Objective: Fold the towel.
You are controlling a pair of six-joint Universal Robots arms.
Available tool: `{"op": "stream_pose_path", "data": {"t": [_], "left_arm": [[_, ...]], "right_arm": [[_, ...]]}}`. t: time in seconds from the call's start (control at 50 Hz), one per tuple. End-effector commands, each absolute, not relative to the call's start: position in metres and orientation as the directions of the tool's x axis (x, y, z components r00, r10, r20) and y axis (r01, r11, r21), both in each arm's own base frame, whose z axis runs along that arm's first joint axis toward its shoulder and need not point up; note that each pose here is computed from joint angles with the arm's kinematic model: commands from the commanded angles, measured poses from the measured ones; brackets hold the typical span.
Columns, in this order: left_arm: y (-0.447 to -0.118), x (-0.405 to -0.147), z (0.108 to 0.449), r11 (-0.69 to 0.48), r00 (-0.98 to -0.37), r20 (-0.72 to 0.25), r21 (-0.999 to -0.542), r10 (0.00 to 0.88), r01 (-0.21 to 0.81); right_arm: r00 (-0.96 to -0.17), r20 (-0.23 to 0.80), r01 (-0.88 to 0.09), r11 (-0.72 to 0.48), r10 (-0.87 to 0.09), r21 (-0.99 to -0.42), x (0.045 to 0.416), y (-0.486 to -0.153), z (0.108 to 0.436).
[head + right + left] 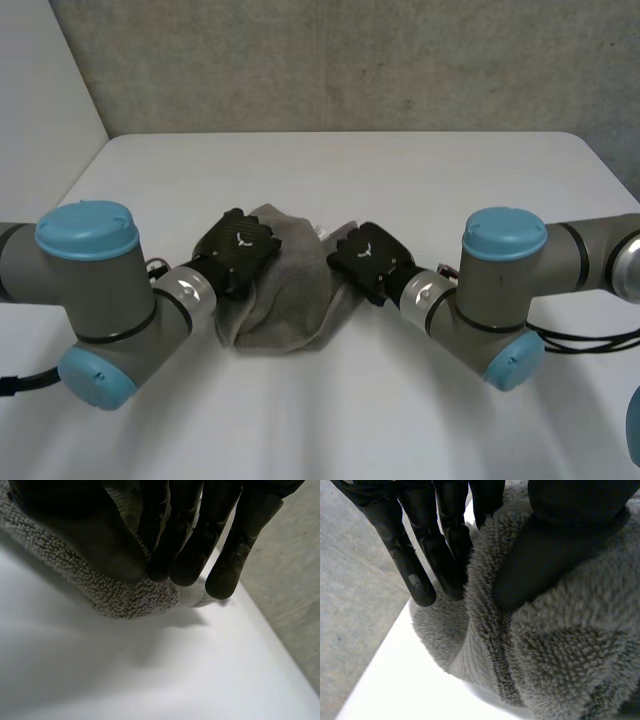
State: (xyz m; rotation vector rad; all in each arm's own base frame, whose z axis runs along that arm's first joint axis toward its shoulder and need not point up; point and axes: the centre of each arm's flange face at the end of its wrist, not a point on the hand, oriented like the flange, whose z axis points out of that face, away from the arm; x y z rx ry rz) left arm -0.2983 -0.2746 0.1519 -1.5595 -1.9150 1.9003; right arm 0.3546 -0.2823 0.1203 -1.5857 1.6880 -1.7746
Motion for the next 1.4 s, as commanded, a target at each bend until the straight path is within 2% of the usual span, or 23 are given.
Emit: {"op": "stream_pose_path", "data": {"t": [0.02, 0.12, 0.16, 0.22, 0.26, 0.32, 0.38, 0.42, 0.52, 0.6, 0.7, 0.74, 0.9, 0.98, 1.08, 1.12, 1.14, 1.18, 1.2, 1.24, 1.32, 1.38, 1.4], "left_arm": [[-0.285, -0.306, 0.172, -0.346, -0.469, -0.682, -0.708, 0.562, 0.615], [-0.289, -0.315, 0.209, -0.411, -0.511, -0.709, -0.702, 0.487, 0.582], [-0.289, -0.311, 0.241, -0.431, -0.58, -0.695, -0.718, 0.424, 0.546], [-0.288, -0.31, 0.254, -0.435, -0.624, -0.669, -0.74, 0.403, 0.512], [-0.284, -0.302, 0.284, -0.44, -0.716, -0.591, -0.791, 0.372, 0.425], [-0.276, -0.293, 0.313, -0.436, -0.794, -0.485, -0.843, 0.366, 0.314], [-0.271, -0.289, 0.326, -0.429, -0.824, -0.425, -0.867, 0.374, 0.252], [-0.26, -0.281, 0.351, -0.429, -0.868, -0.307, -0.895, 0.39, 0.124], [-0.246, -0.274, 0.369, -0.401, -0.88, -0.19, -0.916, 0.435, 0.0], [-0.241, -0.272, 0.365, -0.354, -0.876, -0.165, -0.935, 0.454, -0.007], [-0.242, -0.272, 0.338, -0.238, -0.866, -0.158, -0.97, 0.474, 0.046], [-0.253, -0.277, 0.299, -0.11, -0.856, -0.154, -0.987, 0.494, 0.114], [-0.284, -0.287, 0.231, 0.112, -0.847, -0.133, -0.969, 0.514, 0.22], [-0.307, -0.288, 0.22, 0.126, -0.858, -0.132, -0.967, 0.497, 0.222], [-0.336, -0.297, 0.234, 0.046, -0.865, -0.141, -0.981, 0.481, 0.186], [-0.351, -0.303, 0.267, -0.091, -0.876, -0.153, -0.988, 0.458, 0.125], [-0.351, -0.303, 0.267, -0.091, -0.876, -0.153, -0.988, 0.457, 0.125], [-0.358, -0.312, 0.298, -0.277, -0.886, -0.155, -0.96, 0.437, 0.031], [-0.358, -0.312, 0.299, -0.278, -0.886, -0.155, -0.96, 0.437, 0.03], [-0.349, -0.305, 0.343, -0.472, -0.909, -0.153, -0.88, 0.389, -0.054], [-0.334, -0.295, 0.364, -0.577, -0.923, -0.142, -0.811, 0.357, -0.098], [-0.327, -0.29, 0.357, -0.593, -0.926, -0.141, -0.798, 0.35, -0.102], [-0.325, -0.289, 0.344, -0.567, -0.924, -0.144, -0.819, 0.354, -0.09]], "right_arm": [[-0.416, 0.563, -0.442, -0.382, -0.714, -0.812, 0.361, -0.294, 0.151], [-0.438, 0.583, -0.418, -0.419, -0.684, -0.806, 0.363, -0.296, 0.174], [-0.479, 0.583, -0.39, -0.436, -0.657, -0.811, 0.358, -0.298, 0.201], [-0.513, 0.561, -0.365, -0.426, -0.65, -0.828, 0.353, -0.299, 0.216], [-0.61, 0.481, -0.297, -0.382, -0.629, -0.875, 0.329, -0.308, 0.254], [-0.695, 0.394, -0.217, -0.347, -0.601, -0.912, 0.296, -0.31, 0.299], [-0.724, 0.362, -0.181, -0.344, -0.588, -0.921, 0.282, -0.306, 0.32], [-0.754, 0.331, -0.134, -0.361, -0.568, -0.923, 0.263, -0.29, 0.357], [-0.735, 0.337, -0.124, -0.371, -0.588, -0.92, 0.251, -0.257, 0.391], [-0.724, 0.32, -0.14, -0.324, -0.611, -0.936, 0.245, -0.253, 0.392], [-0.681, 0.246, -0.2, -0.148, -0.69, -0.969, 0.246, -0.261, 0.356], [-0.67, 0.24, -0.229, -0.112, -0.702, -0.967, 0.248, -0.267, 0.344], [-0.619, 0.212, -0.35, 0.024, -0.757, -0.937, 0.264, -0.296, 0.282], [-0.619, 0.2, -0.363, 0.051, -0.759, -0.93, 0.271, -0.314, 0.261], [-0.646, 0.258, -0.352, -0.02, -0.719, -0.936, 0.284, -0.342, 0.254], [-0.688, 0.352, -0.299, -0.194, -0.634, -0.934, 0.293, -0.36, 0.271], [-0.689, 0.353, -0.299, -0.195, -0.634, -0.934, 0.293, -0.36, 0.271], [-0.77, 0.405, -0.23, -0.378, -0.493, -0.897, 0.29, -0.374, 0.295], [-0.77, 0.405, -0.229, -0.379, -0.493, -0.897, 0.29, -0.374, 0.295], [-0.845, 0.38, -0.117, -0.564, -0.377, -0.818, 0.277, -0.359, 0.353], [-0.87, 0.333, -0.018, -0.652, -0.363, -0.758, 0.267, -0.334, 0.39], [-0.85, 0.305, 0.021, -0.606, -0.429, -0.795, 0.267, -0.329, 0.382], [-0.831, 0.303, 0.019, -0.568, -0.466, -0.823, 0.268, -0.327, 0.374]]}}
